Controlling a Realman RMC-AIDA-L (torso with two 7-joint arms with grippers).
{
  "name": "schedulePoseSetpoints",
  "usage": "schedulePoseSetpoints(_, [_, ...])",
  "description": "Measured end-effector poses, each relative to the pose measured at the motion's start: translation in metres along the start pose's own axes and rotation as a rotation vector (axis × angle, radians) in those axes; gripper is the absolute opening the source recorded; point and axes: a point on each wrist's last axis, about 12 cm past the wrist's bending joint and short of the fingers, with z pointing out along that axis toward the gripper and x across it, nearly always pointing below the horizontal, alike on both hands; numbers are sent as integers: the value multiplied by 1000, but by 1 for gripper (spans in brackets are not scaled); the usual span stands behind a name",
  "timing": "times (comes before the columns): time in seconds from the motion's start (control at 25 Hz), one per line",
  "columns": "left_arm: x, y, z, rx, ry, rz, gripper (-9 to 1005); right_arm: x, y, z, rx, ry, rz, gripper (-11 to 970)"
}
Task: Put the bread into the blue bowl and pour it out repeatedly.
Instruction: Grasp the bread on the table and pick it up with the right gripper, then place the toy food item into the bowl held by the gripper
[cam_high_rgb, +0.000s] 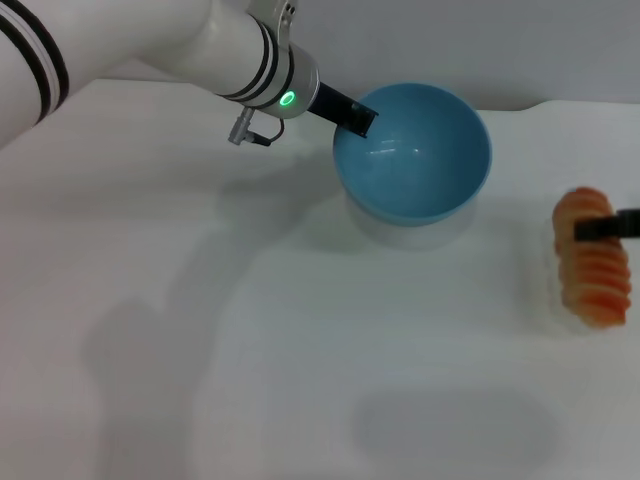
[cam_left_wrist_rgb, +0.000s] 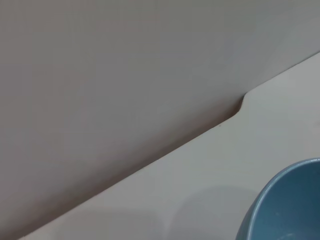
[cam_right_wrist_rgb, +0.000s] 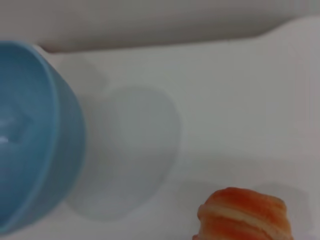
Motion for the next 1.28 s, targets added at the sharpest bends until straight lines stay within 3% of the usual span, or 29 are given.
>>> schedulePoseSetpoints(0.2, [5,-4,0,25,48,6,-1,-32,23,-33,-83,-125,-124,428])
schedulePoseSetpoints(0.28, [5,-9,1,40,66,16,-1,-39,30,-35,-105,-153,-152,412])
schedulePoseSetpoints(0.48, [6,-25,5,56,105,63,-2,-60,59,-31,-215,-241,-274,384])
schedulePoseSetpoints(0.56, [6,-28,6,59,109,66,-2,-63,74,-16,-266,-239,-300,376])
schedulePoseSetpoints(0.92, [2,-31,5,69,88,43,-1,-53,88,23,-288,-154,-287,323])
schedulePoseSetpoints(1.28, [1,-31,5,69,83,40,-2,-49,90,35,-341,-233,-312,271])
